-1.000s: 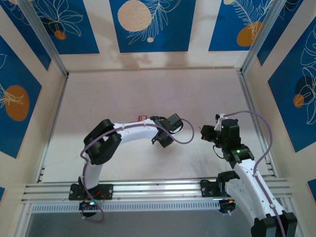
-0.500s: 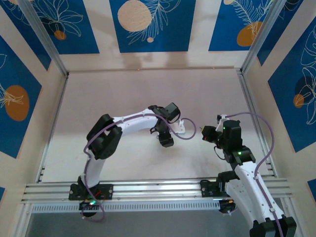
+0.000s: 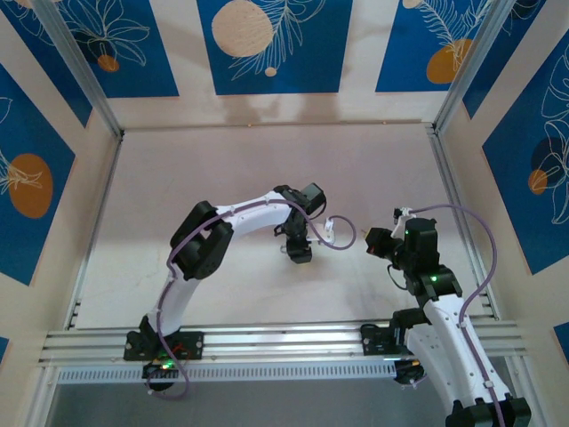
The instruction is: Unlock with the key
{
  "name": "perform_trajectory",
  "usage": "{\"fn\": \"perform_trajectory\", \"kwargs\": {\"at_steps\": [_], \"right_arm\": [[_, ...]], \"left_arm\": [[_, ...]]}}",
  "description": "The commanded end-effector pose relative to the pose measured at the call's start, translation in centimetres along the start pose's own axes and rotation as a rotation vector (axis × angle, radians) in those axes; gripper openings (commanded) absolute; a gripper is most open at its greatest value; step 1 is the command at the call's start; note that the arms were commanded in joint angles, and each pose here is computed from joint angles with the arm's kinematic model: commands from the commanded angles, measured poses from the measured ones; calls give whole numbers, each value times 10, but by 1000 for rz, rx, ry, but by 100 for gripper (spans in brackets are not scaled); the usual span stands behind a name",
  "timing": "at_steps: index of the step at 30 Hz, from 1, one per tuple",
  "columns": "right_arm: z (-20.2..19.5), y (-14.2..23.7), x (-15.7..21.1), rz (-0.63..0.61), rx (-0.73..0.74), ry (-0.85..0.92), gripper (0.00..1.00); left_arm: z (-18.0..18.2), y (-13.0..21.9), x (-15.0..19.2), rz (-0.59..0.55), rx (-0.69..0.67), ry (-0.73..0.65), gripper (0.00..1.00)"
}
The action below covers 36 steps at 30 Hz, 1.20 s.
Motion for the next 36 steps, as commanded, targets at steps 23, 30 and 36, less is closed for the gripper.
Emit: {"fn": "perform_trajectory", "kwargs": {"at_steps": [23,30,36], "right_arm": [[10,6,-7,-15,-55,22,0],[8,5,-7,-14,-51,16,0],[7,6,-7,-13,-46,16,0]], "left_arm": [[-15,27,17,115,69,168,68],[-14,14,12,169,66,162,69],[-15,2,8,197,77,163,67]]}}
Point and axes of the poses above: each hand's point on the last joint's axis, 136 mm out from that joint toward the fingers, its own y axis back along the fingers, its own z axis along the line the jaws close on, x = y × z, the point moved 8 cm from there along y, back along the fingers, and after that the axes turned 11 degrees about -y, right-handed, at the moved point
